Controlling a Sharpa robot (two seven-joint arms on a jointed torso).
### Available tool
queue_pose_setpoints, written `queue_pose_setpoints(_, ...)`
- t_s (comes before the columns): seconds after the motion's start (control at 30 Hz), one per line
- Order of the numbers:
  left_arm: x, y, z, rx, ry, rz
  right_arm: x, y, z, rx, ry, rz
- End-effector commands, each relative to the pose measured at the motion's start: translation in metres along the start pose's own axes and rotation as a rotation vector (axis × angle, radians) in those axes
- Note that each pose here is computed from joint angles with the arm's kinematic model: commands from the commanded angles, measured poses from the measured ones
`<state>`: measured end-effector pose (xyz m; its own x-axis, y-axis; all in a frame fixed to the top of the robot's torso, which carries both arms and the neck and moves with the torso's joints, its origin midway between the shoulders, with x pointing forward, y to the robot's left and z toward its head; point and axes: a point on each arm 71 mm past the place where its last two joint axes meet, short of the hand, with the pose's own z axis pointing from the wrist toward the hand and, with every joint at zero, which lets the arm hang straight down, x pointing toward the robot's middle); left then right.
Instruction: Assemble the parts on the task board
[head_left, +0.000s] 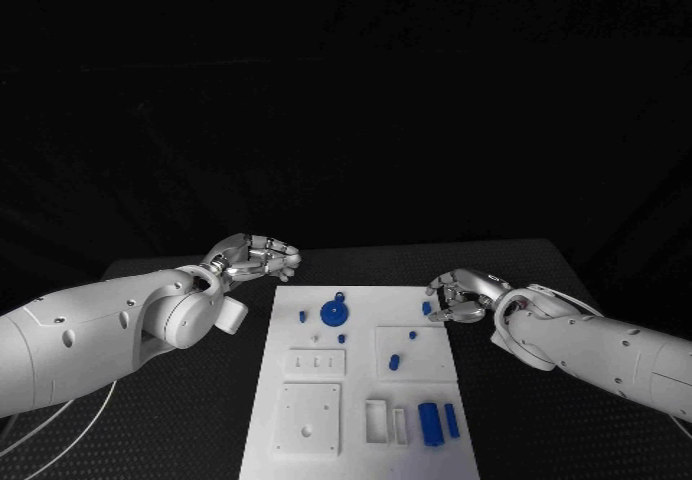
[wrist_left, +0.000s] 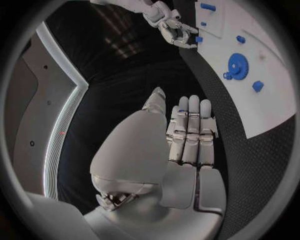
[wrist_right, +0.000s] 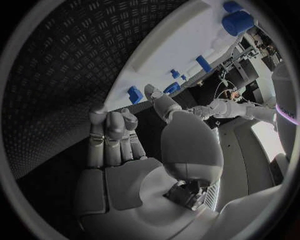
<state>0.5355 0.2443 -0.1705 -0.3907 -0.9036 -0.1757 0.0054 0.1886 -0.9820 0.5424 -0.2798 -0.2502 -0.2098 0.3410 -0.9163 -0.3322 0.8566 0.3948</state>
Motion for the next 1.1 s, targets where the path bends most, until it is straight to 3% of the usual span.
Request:
queue_pose_setpoints(0.03,0.0036,-0.0017,0.0003,0.014,0.022,-0.005,0.003,0.000,0.001,-0.004,0.018,0.015)
queue_pose_setpoints(1.1,0.0037,-0.0014,0.0004,0.009,0.024,-0.005,0.013,0.004,0.006,-0.004,0.050,0.023)
